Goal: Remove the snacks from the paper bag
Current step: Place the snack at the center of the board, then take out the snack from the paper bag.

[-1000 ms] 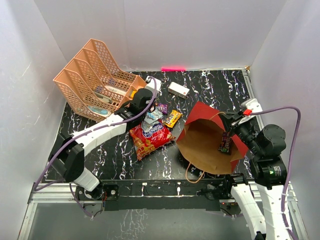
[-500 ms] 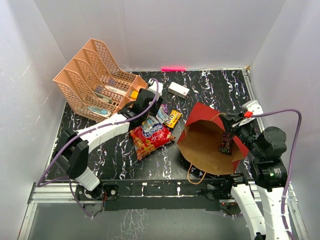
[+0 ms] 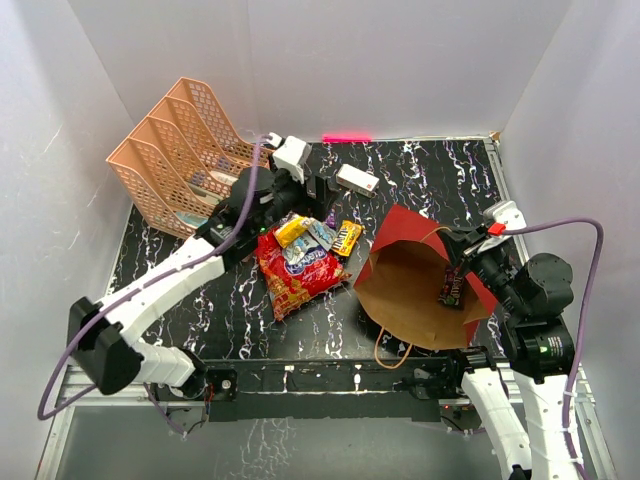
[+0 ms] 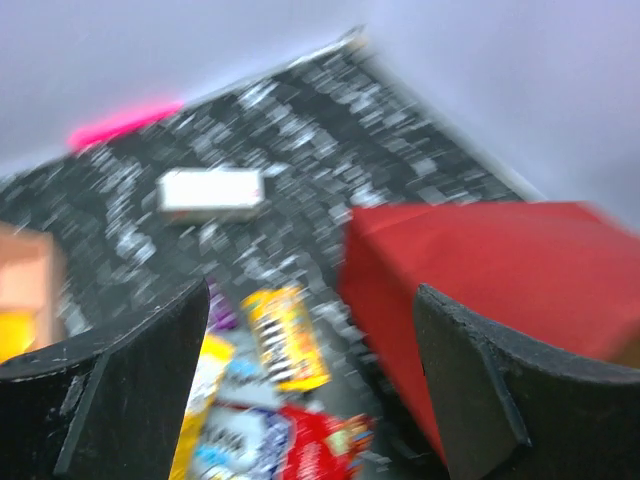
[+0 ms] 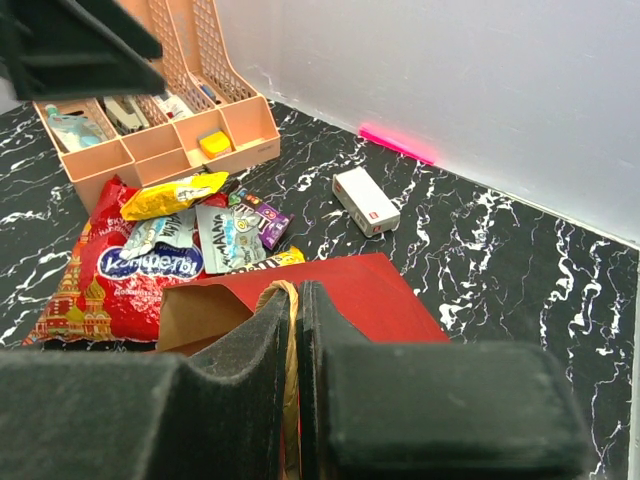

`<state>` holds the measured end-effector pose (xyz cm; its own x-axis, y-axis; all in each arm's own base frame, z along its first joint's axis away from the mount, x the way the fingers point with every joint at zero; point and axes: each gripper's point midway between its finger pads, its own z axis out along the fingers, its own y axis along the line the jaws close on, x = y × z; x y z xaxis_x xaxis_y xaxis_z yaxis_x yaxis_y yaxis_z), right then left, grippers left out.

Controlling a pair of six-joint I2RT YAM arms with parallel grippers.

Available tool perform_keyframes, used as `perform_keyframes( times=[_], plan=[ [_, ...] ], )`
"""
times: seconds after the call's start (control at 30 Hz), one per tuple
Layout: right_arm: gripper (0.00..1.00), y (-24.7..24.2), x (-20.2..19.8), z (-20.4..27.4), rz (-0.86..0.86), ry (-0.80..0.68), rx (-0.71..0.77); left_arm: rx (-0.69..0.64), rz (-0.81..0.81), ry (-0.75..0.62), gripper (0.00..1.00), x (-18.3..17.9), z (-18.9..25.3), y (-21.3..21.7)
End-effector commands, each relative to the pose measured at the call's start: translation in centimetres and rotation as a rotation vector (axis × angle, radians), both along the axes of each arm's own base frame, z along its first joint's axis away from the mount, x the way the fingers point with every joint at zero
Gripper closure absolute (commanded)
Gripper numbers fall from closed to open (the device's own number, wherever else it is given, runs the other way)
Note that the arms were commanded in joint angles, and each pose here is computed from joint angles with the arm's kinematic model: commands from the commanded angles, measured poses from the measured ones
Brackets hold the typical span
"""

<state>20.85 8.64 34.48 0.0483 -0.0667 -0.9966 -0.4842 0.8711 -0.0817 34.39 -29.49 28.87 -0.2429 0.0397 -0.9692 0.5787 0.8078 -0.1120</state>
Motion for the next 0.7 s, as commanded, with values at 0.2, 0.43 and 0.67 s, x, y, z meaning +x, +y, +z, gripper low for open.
perform_keyframes(
  times=[0.2, 0.43, 0.67],
  plan=[
    [0.92, 0.9, -0.4, 1.5, 0.049, -0.03, 0.045, -0.215, -0.767, -0.273, 0.18, -16.3, 8.6, -8.5],
    [0.92, 1.4, -0.5, 0.7, 0.087, 0.008, 0.016, -0.087, -1.017, -0.287, 0.24, -22.1, 5.5, -11.1],
    [0.92, 2.4, -1.8, 0.9, 0.174, -0.007, -0.035, 0.139, -1.095, -0.338, 0.37, -25.0, 0.9, -13.4]
  ],
)
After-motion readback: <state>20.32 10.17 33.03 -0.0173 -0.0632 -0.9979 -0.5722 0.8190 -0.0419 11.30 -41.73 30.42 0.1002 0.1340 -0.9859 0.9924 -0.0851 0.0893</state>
